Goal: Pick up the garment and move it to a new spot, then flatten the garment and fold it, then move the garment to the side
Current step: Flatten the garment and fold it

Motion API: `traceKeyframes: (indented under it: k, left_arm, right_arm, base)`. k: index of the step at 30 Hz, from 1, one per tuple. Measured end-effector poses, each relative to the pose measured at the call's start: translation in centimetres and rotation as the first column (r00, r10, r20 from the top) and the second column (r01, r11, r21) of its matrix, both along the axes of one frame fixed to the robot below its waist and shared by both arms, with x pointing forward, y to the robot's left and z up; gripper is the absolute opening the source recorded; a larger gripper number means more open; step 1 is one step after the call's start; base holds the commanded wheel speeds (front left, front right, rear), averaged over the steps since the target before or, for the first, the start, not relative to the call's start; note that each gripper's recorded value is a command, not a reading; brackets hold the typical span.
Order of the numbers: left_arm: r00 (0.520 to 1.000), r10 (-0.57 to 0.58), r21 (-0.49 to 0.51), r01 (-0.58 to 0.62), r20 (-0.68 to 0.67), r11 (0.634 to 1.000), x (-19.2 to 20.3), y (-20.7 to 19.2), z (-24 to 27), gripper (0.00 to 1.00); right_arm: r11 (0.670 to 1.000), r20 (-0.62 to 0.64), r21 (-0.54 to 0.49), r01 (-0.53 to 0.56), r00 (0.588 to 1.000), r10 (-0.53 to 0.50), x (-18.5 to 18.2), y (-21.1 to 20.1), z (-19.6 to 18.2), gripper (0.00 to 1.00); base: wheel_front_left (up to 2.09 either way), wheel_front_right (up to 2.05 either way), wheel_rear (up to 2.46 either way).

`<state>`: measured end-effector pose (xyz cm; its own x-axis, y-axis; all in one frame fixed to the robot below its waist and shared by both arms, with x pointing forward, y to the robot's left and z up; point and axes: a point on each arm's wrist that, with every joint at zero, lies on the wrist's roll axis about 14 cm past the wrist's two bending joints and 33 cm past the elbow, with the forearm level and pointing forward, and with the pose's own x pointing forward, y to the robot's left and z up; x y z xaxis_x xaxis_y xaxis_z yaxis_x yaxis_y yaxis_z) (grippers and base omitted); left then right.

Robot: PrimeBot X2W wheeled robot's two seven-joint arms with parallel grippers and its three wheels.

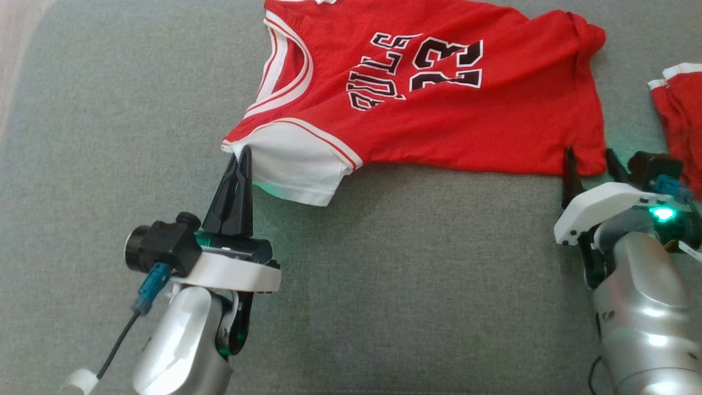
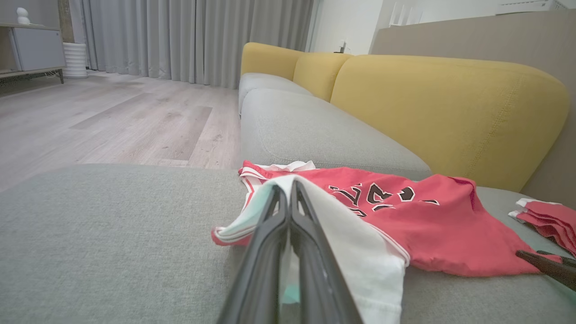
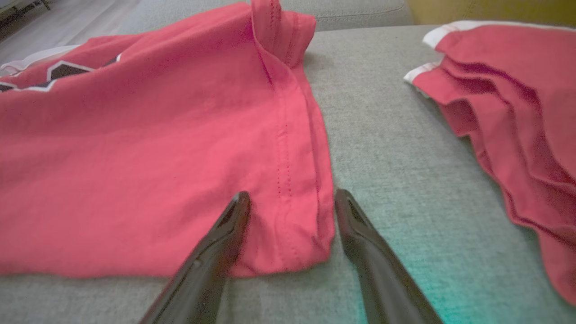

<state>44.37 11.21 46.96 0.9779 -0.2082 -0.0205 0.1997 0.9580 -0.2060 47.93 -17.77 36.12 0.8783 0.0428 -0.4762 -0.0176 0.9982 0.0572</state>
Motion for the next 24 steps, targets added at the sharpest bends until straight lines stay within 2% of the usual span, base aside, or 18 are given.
traceKeyframes:
  k: [1,2,10,13,16,20,22,24]
  left_arm:
    - [1.000,0.000,0.000,0.000,0.005,1.000,0.0,0.0,0.2,0.00]
    - [1.000,-0.001,0.000,0.001,0.009,1.000,0.0,0.0,0.3,0.00]
    - [0.997,0.008,-0.013,-0.007,0.070,1.000,0.2,0.1,2.6,0.00]
    - [0.995,0.007,-0.032,-0.004,0.099,0.999,0.1,0.0,3.8,0.00]
    - [0.990,0.001,-0.045,0.005,0.141,0.999,0.0,0.1,5.4,0.00]
    - [0.973,0.009,-0.062,0.006,0.230,0.998,0.6,0.6,9.2,0.00]
    - [0.951,0.008,-0.069,0.014,0.309,0.998,1.2,0.7,12.7,0.00]
    - [0.919,0.019,-0.120,0.031,0.395,0.992,1.7,0.8,17.2,0.00]
  right_arm:
    - [1.000,-0.007,-0.005,-0.009,1.000,0.009,-0.1,0.1,-0.1,0.33]
    - [1.000,-0.010,-0.007,-0.012,1.000,0.012,-0.2,0.1,-0.1,0.00]
    - [0.999,0.036,0.036,-0.015,0.999,0.014,-1.1,0.8,1.0,0.00]
    - [0.998,0.102,0.062,-0.020,0.995,0.014,-1.0,1.2,2.7,0.00]
    - [0.997,0.212,0.071,-0.022,0.977,0.006,-0.2,1.1,5.9,0.00]
    - [0.995,0.392,0.087,-0.052,0.920,0.014,1.1,1.6,12.0,0.00]
    - [0.993,0.494,0.064,-0.095,0.868,0.051,1.4,2.5,15.9,0.00]
    - [0.991,0.584,0.038,-0.132,0.807,0.085,1.4,3.4,19.7,0.00]
  base:
    - [0.00,0.00,0.00]
    - [0.00,0.00,0.00]
    - [0.00,0.00,0.00]
    - [0.00,0.00,0.00]
    - [0.00,0.00,0.00]
    - [0.00,0.00,0.00]
    - [0.00,0.00,0.00]
    - [0.00,0.00,0.00]
